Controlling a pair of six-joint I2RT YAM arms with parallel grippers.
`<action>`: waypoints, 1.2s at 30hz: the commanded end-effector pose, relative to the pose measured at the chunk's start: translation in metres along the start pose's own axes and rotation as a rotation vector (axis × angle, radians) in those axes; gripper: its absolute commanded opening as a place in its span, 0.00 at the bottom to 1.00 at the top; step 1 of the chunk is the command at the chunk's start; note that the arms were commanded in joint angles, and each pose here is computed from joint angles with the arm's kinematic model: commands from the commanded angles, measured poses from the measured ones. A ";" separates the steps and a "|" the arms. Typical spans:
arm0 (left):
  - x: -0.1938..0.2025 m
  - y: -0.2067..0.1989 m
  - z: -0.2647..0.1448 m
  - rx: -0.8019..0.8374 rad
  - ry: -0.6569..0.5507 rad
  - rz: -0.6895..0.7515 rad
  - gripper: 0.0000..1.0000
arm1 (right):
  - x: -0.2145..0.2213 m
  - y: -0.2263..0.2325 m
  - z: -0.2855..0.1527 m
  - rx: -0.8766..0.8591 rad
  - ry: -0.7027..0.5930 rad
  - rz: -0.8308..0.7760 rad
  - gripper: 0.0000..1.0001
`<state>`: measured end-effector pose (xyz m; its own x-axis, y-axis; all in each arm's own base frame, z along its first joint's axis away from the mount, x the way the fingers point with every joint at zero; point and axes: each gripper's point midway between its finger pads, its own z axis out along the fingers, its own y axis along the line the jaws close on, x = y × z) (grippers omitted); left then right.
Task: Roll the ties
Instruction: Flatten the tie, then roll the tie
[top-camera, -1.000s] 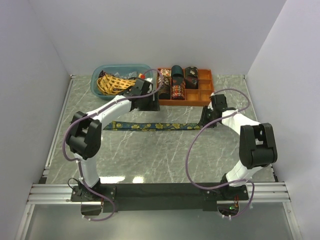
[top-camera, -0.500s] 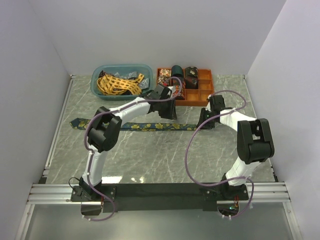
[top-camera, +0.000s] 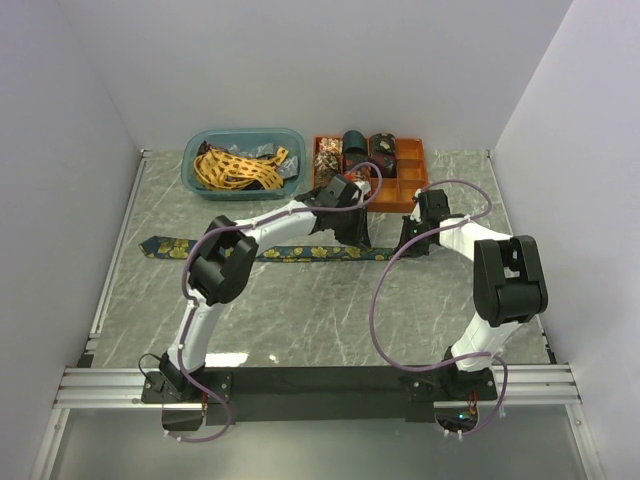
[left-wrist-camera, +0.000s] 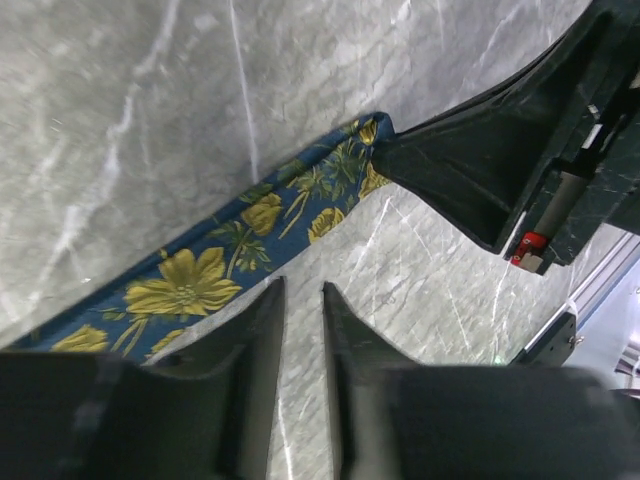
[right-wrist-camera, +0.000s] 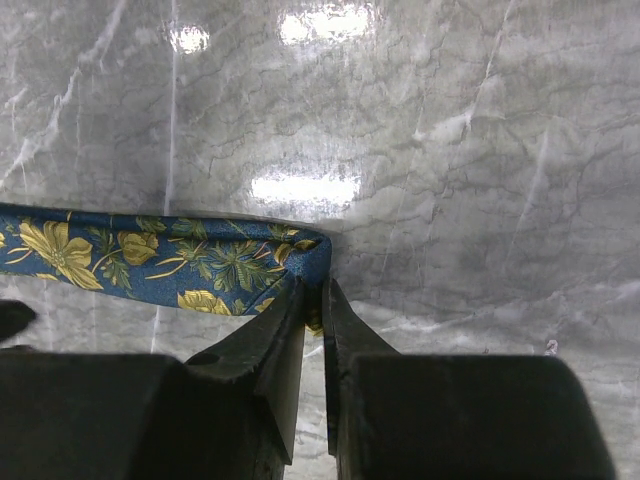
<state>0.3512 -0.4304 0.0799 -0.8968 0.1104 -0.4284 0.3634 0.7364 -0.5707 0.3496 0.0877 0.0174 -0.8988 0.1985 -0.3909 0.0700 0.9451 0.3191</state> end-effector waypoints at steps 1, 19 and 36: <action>-0.005 -0.010 0.007 0.029 -0.017 -0.010 0.24 | -0.009 0.001 0.001 -0.004 -0.018 -0.014 0.17; 0.011 0.038 0.026 -0.137 -0.010 -0.073 0.01 | -0.013 0.001 -0.002 0.005 -0.031 -0.013 0.13; 0.033 0.056 0.036 -0.155 0.039 -0.140 0.01 | -0.023 0.019 -0.033 0.060 -0.115 -0.021 0.00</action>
<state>0.3571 -0.4225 0.0290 -0.9334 0.0247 -0.3581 0.2306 0.8056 -0.5457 0.3498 0.0910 0.0377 -0.8751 0.2012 -0.4401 0.0745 0.9546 0.2884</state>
